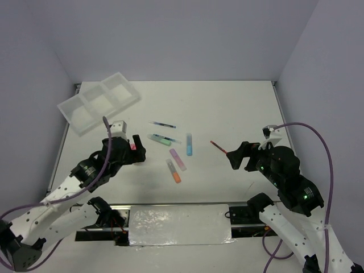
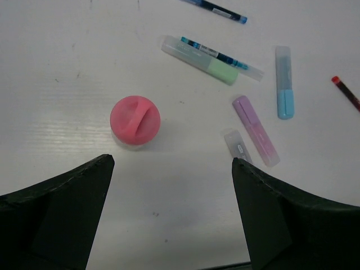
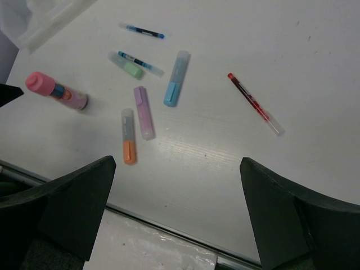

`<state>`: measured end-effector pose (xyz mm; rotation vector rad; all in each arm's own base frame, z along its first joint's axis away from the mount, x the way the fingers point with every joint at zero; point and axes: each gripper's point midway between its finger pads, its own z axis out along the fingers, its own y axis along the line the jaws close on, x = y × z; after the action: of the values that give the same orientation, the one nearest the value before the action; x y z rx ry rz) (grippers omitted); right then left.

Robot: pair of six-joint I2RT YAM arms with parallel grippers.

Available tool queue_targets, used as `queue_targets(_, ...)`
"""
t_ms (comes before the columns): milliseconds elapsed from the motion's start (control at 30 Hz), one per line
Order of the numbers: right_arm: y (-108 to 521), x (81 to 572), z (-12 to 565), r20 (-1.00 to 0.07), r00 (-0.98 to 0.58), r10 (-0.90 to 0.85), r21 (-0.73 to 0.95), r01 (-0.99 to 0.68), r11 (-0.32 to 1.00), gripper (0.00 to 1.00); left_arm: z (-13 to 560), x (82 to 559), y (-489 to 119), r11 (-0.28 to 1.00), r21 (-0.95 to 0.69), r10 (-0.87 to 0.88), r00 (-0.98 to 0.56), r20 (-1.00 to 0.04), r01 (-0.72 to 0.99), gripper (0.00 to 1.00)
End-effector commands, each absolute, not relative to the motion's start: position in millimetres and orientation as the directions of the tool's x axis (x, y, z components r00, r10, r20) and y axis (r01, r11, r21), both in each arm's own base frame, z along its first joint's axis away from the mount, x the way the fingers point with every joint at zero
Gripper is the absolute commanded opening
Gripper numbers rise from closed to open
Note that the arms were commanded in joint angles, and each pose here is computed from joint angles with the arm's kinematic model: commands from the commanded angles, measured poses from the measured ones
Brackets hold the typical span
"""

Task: Sort the stationery into containers
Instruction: Pick up the stationery from the center of the board.

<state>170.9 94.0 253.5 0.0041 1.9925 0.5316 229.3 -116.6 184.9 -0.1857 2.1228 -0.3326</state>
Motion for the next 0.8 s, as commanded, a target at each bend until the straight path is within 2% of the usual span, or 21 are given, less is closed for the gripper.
queue_targets(0, 107.1, 175.1, 264.6, -0.866, -0.441, 0.238, 0.389, -0.293, 0.873, 1.0, 176.3, 245.0, -115.5, 0.959, -0.261, -0.283, -0.491, -0.824, -0.115, 0.99)
queue_targets(67, 109.8, 172.8, 262.3, -0.862, -0.454, 0.224, 0.388, -0.309, 0.868, 1.0, 164.8, 247.0, -103.3, 0.96, -0.199, -0.271, -0.479, -0.835, -0.197, 0.99)
queue_targets(200, 109.7, 171.7, 262.1, -0.866, -0.452, 0.213, 0.38, -0.318, 0.869, 1.0, 161.1, 250.9, -89.6, 0.948, -0.18, -0.281, -0.425, -0.861, -0.261, 0.99)
queue_targets(600, 114.2, 176.2, 258.0, -0.862, -0.465, 0.201, 0.378, -0.324, 0.867, 1.0, 122.7, 274.0, -103.9, 0.95, -0.113, -0.24, -0.455, -0.857, -0.29, 0.99)
queue_targets(700, 113.2, 175.2, 260.4, -0.866, -0.459, 0.2, 0.374, -0.327, 0.868, 1.0, 115.3, 279.2, -101.5, 0.944, -0.096, -0.24, -0.459, -0.855, -0.316, 0.93)
queue_targets(767, 112.9, 174.6, 261.3, -0.867, -0.456, 0.202, 0.375, -0.328, 0.867, 1.0, 109.6, 282.6, -97.1, 0.938, -0.084, -0.242, -0.464, -0.852, -0.336, 0.77)
